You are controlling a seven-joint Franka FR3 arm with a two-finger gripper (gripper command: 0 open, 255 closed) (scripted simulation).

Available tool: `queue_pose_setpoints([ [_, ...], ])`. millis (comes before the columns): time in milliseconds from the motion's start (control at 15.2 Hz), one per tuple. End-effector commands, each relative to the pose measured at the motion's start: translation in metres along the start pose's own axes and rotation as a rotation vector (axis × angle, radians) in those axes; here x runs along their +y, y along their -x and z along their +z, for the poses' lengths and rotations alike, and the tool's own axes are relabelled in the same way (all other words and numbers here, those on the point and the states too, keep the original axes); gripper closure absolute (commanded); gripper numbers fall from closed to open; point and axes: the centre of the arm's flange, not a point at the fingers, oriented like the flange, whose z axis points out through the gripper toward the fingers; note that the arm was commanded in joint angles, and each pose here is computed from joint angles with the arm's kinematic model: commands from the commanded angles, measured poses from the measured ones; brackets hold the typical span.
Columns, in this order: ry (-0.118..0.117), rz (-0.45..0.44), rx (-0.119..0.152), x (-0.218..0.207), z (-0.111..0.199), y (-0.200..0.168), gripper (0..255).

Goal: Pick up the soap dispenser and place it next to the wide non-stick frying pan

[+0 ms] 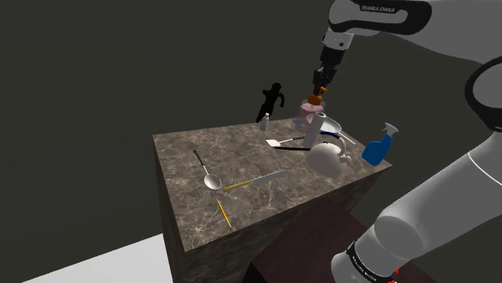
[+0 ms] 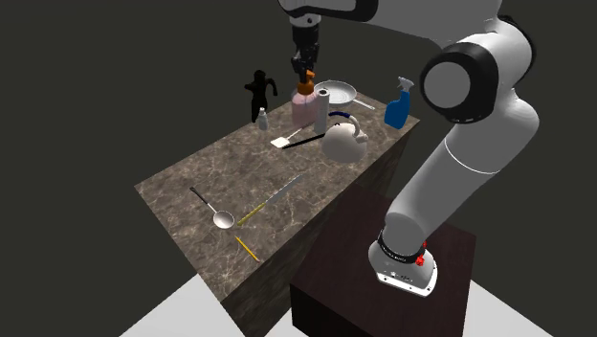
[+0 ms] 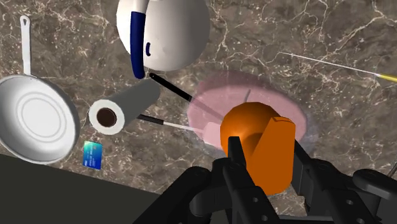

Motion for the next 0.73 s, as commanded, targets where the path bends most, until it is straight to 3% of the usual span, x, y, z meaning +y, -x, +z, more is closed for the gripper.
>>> queue_pose_setpoints([
  [0,0.0,-0.002,0.001,0.025,0.006,0.005,255],
  [660,0.0,-0.002,0.001,0.149,0.044,0.031,255],
])
